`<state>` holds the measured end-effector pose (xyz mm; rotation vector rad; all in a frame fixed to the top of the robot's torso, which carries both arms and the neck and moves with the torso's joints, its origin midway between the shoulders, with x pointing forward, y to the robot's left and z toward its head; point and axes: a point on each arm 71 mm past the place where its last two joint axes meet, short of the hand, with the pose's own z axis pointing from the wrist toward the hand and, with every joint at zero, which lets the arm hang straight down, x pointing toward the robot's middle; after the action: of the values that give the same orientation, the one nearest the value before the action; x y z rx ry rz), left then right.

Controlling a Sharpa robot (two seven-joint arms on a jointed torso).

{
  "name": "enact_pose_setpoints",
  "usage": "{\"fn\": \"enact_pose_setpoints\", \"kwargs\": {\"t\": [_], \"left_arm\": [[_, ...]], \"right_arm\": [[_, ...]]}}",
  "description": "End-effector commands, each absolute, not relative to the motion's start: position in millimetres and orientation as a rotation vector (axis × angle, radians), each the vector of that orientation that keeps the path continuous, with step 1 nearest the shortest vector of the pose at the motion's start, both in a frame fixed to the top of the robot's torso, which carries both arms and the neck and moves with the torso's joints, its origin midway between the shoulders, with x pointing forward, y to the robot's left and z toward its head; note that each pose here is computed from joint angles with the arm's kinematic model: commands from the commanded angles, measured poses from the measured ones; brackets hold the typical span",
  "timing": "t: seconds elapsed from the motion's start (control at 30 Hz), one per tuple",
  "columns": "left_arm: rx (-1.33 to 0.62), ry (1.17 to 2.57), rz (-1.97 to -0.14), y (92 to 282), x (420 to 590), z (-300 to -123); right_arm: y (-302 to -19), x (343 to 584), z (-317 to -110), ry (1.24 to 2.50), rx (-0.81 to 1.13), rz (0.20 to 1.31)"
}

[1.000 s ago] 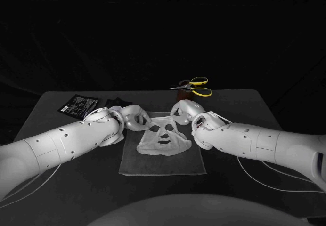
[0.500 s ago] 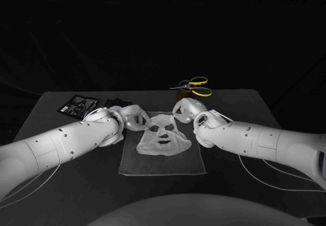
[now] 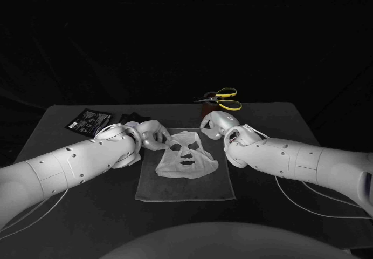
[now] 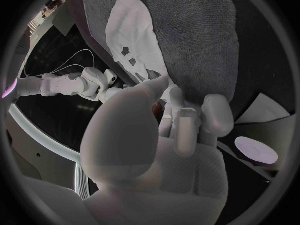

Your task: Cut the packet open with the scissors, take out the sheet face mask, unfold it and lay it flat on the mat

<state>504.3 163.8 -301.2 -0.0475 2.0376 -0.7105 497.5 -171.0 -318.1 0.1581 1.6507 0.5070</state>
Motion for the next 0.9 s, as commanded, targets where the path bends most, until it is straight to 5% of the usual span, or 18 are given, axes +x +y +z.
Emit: {"fn": "enact_pose_setpoints", "kwargs": {"t": [0.03, 0.5, 0.9], "left_arm": [[-0.05, 2.048, -0.684, 166.1, 504.1, -303.5], [-0.055, 2.035, -0.706, 165.0, 503.3, -302.0], [-0.055, 2.039, -0.71, 165.0, 502.9, -302.1]], "right_arm": [[-173, 496, -316, 1.645, 0.154, 0.504], [-191, 449, -301, 1.729, 0.182, 0.644], [-203, 421, -307, 1.842, 0.2, 0.659]]}}
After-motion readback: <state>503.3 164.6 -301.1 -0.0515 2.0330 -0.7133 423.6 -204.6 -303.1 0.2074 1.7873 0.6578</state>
